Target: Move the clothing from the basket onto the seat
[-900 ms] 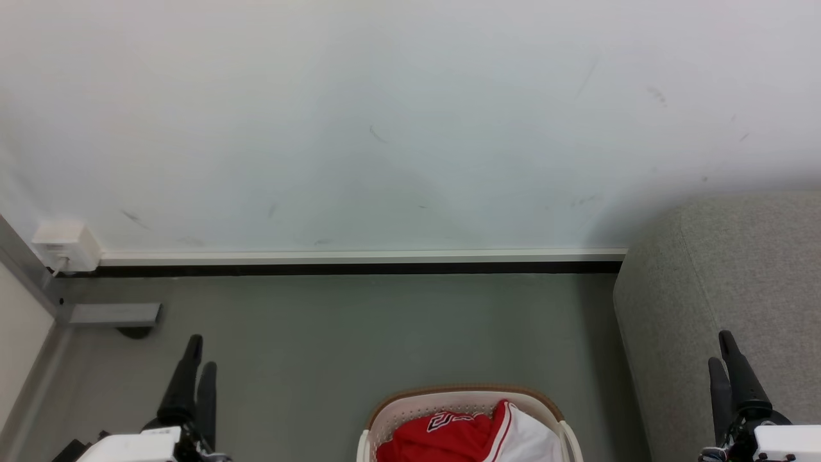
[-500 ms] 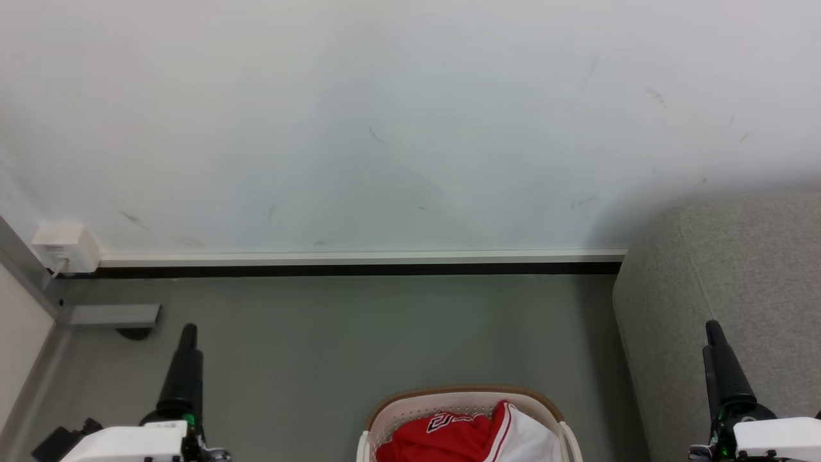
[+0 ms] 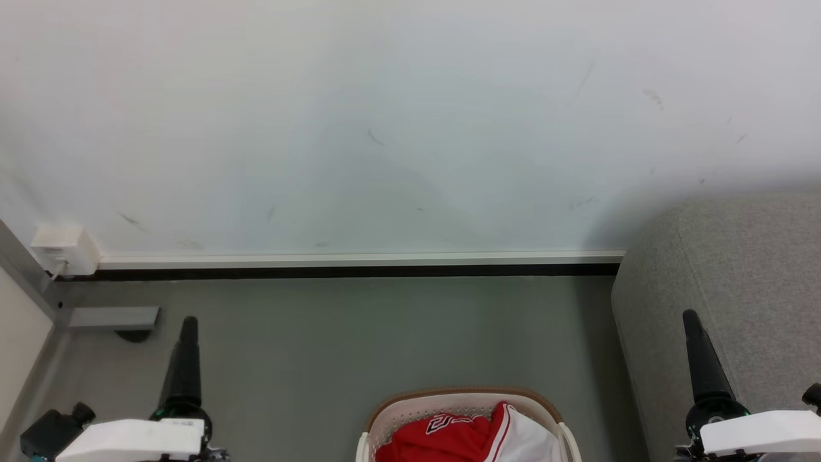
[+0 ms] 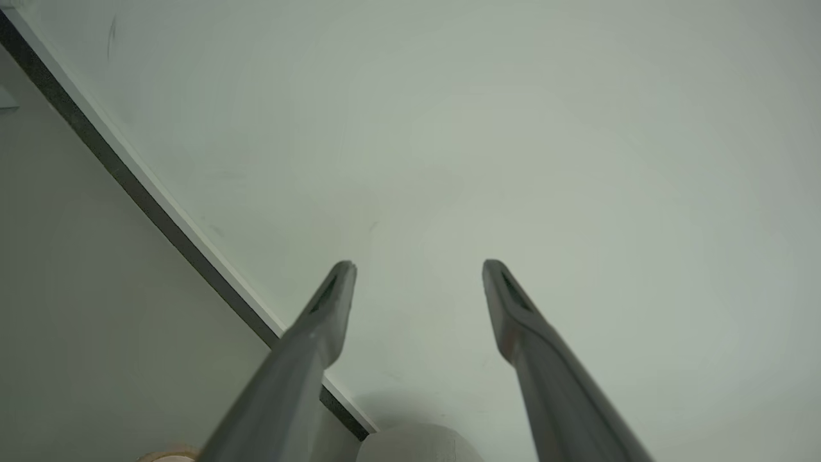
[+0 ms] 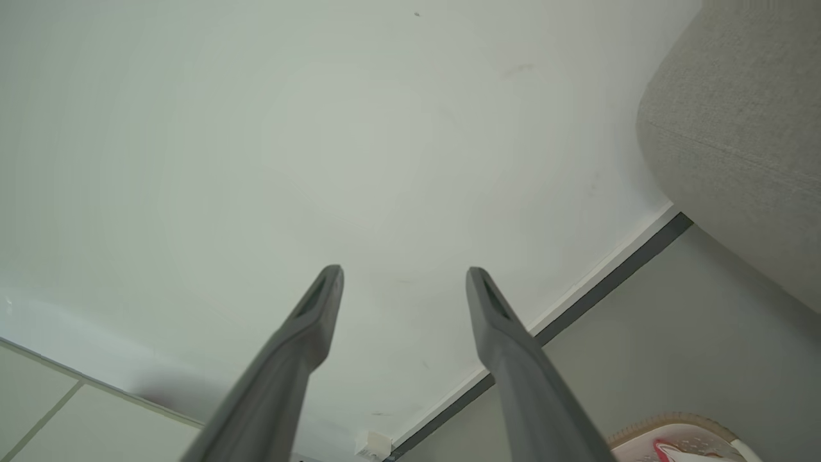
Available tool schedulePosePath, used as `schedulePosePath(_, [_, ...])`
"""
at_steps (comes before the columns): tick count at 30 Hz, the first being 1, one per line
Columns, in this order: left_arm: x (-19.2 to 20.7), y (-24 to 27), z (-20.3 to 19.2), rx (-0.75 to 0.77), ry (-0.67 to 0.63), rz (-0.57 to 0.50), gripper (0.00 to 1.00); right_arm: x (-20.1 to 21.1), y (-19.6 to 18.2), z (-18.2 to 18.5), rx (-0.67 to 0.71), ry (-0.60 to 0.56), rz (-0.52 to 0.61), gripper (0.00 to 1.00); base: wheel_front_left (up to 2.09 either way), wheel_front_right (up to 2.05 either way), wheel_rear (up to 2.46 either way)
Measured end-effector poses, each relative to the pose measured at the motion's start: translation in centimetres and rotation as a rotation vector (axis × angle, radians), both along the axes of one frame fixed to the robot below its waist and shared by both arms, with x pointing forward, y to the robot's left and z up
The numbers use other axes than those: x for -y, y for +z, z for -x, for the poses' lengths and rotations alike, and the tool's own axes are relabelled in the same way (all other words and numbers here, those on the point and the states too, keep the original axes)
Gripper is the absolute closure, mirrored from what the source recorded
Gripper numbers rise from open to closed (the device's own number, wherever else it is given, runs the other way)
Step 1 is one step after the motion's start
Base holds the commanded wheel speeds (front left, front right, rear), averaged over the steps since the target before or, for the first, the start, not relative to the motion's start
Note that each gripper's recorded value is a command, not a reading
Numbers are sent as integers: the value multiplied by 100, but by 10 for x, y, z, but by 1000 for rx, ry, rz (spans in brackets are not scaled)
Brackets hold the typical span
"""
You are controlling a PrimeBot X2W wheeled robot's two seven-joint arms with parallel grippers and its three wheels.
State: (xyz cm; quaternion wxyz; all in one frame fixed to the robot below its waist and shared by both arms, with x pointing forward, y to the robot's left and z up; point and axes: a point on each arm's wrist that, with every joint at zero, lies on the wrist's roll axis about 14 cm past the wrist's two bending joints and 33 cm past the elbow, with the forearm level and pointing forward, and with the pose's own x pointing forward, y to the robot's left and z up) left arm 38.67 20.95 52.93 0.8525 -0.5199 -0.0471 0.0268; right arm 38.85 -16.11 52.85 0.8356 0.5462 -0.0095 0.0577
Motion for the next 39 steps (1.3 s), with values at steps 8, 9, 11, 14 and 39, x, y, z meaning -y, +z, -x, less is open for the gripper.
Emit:
schedulePosePath(8, [5, 7, 0, 6, 5, -190, 0, -3, 4, 0, 35, 4, 150, 0, 0, 0, 0])
schedulePosePath(9, [6, 7, 0, 6, 5, -212, 0, -3, 4, 0, 40, 3, 173, 0, 0, 0, 0])
schedulePosePath(11, [8, 8, 0, 2, 3, -267, 0, -3, 4, 0, 45, 0, 223, 0, 0, 0, 0])
schedulePosePath(14, [12, 9, 0, 0, -2, -334, 0, -1, 2, 0, 48, -8, 284, 0, 0, 0, 0])
schedulePosePath(39, [27, 3, 2, -18, -4, -719, 0, -6, -13, 1, 60, -3, 621, 0, 0, 0, 0])
